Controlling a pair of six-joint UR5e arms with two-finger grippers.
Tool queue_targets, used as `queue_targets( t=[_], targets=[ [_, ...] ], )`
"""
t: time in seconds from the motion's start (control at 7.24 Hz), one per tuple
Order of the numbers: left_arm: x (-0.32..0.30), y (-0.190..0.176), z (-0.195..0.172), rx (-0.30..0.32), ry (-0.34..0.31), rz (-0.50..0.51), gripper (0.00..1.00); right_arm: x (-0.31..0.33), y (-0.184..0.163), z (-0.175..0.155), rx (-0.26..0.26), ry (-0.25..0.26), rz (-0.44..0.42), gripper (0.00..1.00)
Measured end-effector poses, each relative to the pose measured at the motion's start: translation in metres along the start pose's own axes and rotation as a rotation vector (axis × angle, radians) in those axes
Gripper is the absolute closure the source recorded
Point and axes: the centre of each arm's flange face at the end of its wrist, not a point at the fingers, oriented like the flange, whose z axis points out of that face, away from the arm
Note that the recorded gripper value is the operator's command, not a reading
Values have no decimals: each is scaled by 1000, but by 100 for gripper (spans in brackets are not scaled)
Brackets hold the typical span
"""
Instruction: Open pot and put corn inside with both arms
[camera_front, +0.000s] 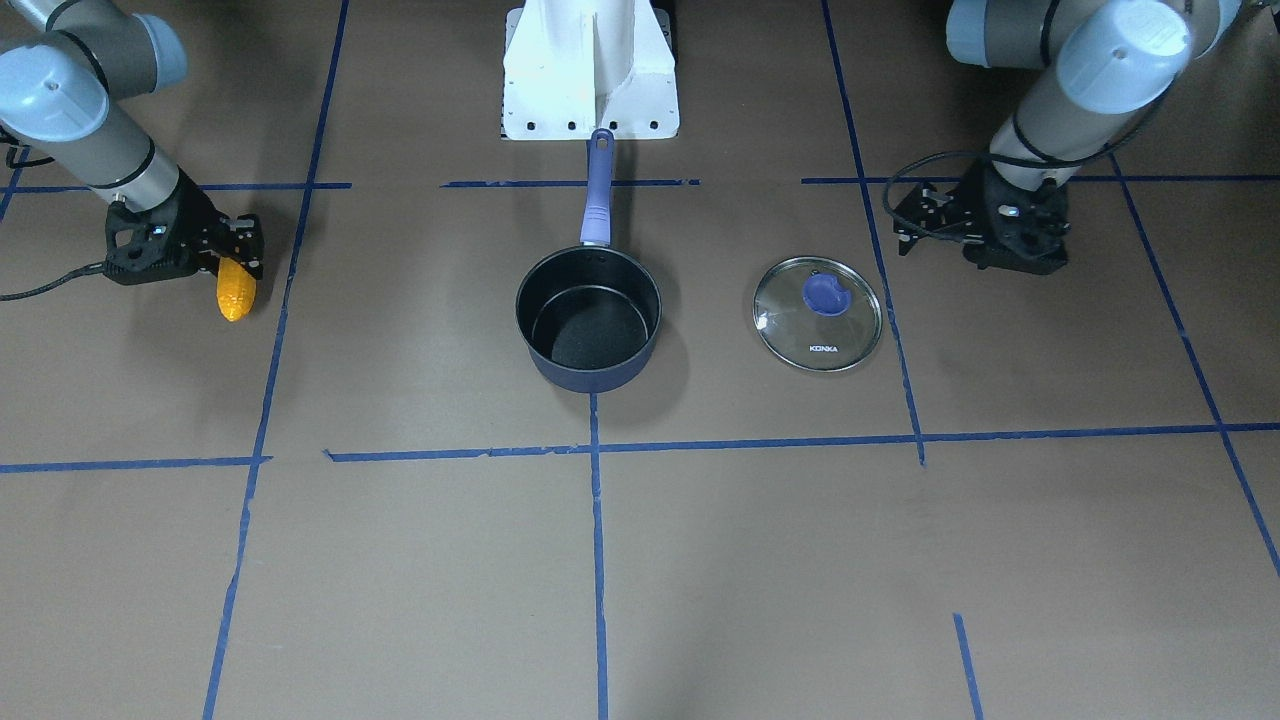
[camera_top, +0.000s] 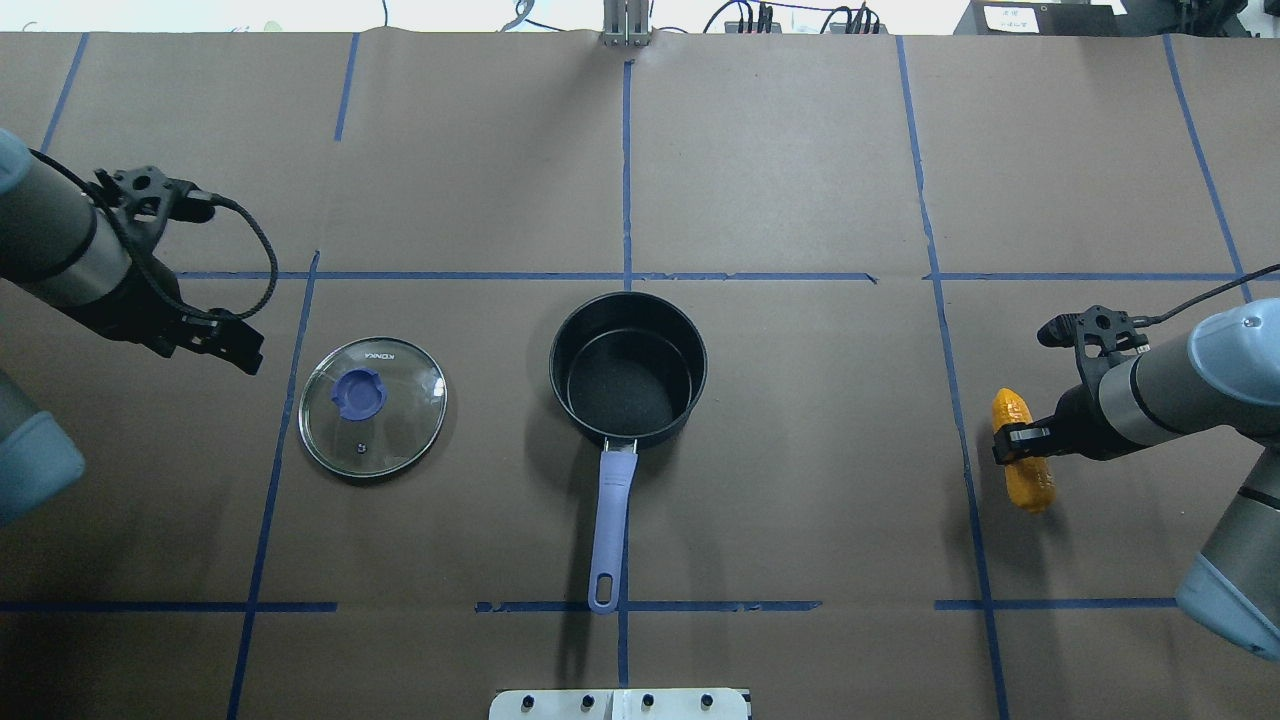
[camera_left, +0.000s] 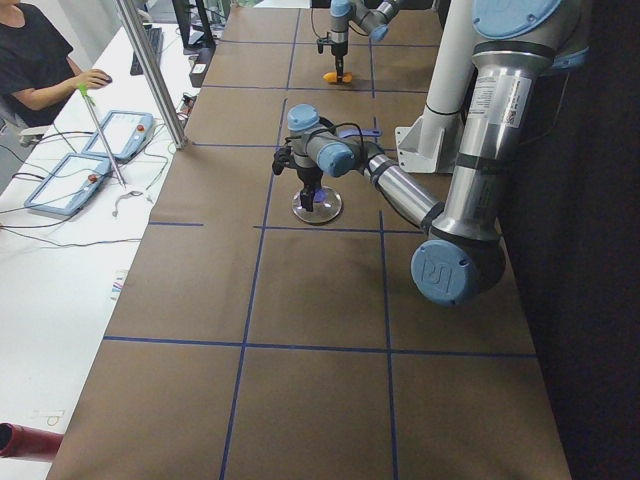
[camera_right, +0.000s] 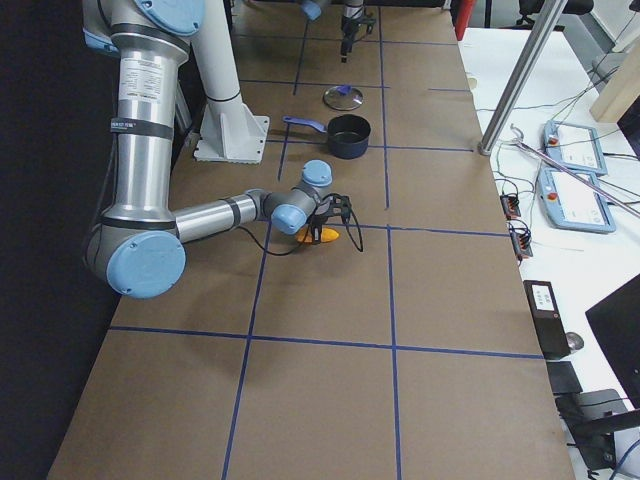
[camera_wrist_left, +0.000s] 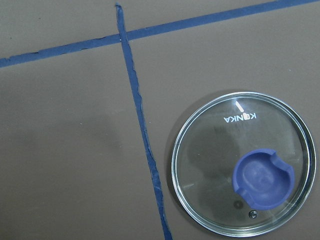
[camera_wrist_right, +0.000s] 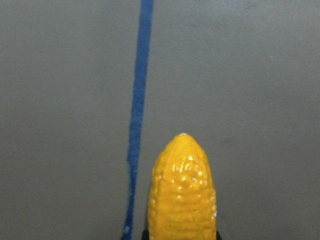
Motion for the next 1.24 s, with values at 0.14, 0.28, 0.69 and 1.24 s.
queue_targets(
  t=[0.14,0.28,0.69,1.24],
  targets=[
    [-41,11,-19,14,-11,12,0,-41,-14,-16,29,-48,35,100],
    [-89,24,-38,22,-16,30,0,-95,-34,-31,46,-91,94,100],
    [-196,67,-74,46,-41,62,0,-276,-67,-52,56,-84,254,100],
    [-213,78,-77,47,-51,54,0,-389,-74,-14,79,-54,373,99]
  ],
)
